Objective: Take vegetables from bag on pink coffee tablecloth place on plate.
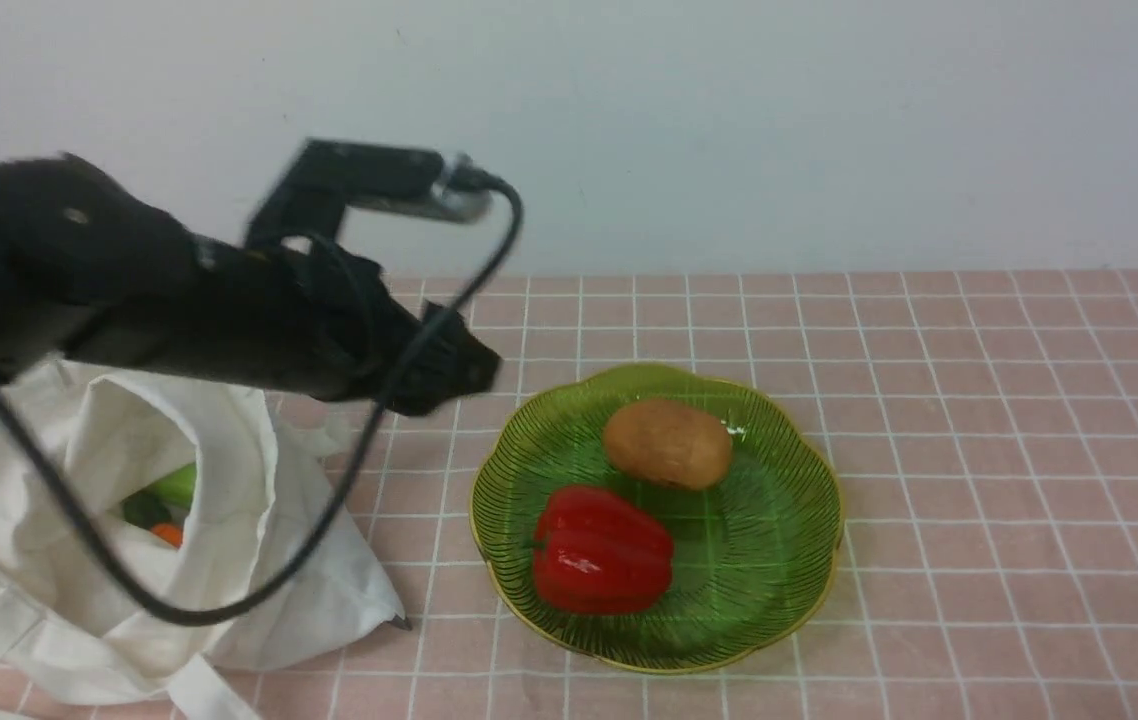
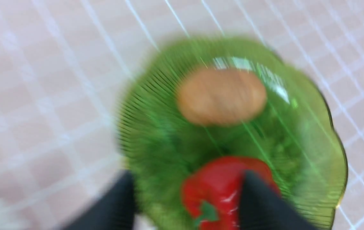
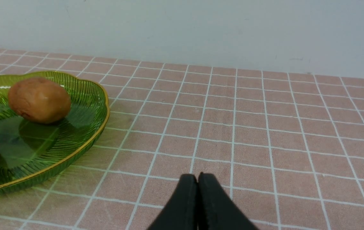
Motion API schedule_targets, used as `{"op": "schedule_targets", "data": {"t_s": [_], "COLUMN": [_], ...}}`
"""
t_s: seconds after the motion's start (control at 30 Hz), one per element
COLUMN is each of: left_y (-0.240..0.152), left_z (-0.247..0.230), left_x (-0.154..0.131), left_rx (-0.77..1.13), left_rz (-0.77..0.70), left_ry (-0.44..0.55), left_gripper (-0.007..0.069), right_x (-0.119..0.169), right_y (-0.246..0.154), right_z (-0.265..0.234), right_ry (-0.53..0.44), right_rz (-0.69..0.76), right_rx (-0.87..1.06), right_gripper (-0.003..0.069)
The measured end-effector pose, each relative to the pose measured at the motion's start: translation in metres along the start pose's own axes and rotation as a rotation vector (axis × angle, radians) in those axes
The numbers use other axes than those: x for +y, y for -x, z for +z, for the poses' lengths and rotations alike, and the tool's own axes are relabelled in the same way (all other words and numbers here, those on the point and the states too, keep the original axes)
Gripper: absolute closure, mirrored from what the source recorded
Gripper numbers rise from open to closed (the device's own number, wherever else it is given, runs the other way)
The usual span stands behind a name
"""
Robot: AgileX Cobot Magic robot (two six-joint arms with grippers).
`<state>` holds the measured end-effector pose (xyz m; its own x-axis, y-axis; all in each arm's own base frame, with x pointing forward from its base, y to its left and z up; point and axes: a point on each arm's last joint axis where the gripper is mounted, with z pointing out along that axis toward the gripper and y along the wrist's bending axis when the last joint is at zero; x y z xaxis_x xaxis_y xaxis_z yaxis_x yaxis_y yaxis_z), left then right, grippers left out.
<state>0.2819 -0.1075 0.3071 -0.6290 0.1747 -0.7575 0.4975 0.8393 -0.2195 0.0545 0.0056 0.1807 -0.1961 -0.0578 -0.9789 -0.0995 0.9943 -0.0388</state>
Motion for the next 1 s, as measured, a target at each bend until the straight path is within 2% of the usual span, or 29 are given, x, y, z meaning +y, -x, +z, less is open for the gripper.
{"op": "schedule_targets", "data": {"t_s": [0.1,0.17,0.3,0.43,0.5,0.77,0.87,1.0], "left_y": [0.006,0.005,-0.007,-0.041,-0.052,-0.134,-0.163,-0.173], "left_z": [-0.059,-0.092,-0.157,-0.209,-0.222,-0.296,-0.313,-0.309], "left_x": [-0.005,-0.012,-0.034,-0.056,-0.062,-0.099,-0.108,-0.103], "left_rx": [-0.077,-0.134,-0.277,-0.417,-0.464,-0.767,-0.889,-0.943], "left_rz": [0.061,0.089,0.118,0.143,0.154,0.288,0.34,0.358], "left_ry": [0.075,0.115,0.178,0.214,0.219,0.246,0.264,0.305], "left_gripper": [0.0582,0.0613,0.063,0.063,0.063,0.063,0.063,0.063], "right_x": [0.0,0.0,0.0,0.0,0.0,0.0,0.0,0.0], "right_y": [0.0,0.0,0.0,0.0,0.0,0.0,0.0,0.0], "right_z": [0.0,0.0,0.0,0.0,0.0,0.0,0.0,0.0], "right_ry": [0.0,0.0,0.0,0.0,0.0,0.0,0.0,0.0], "right_rz": [0.0,0.0,0.0,0.0,0.0,0.0,0.0,0.0], "right_rx": [0.0,0.0,0.0,0.0,0.0,0.0,0.0,0.0], "right_gripper": [0.0673,0.0673,0.0673,0.0673,0.0673,0.0673,0.0673,0.0673]}}
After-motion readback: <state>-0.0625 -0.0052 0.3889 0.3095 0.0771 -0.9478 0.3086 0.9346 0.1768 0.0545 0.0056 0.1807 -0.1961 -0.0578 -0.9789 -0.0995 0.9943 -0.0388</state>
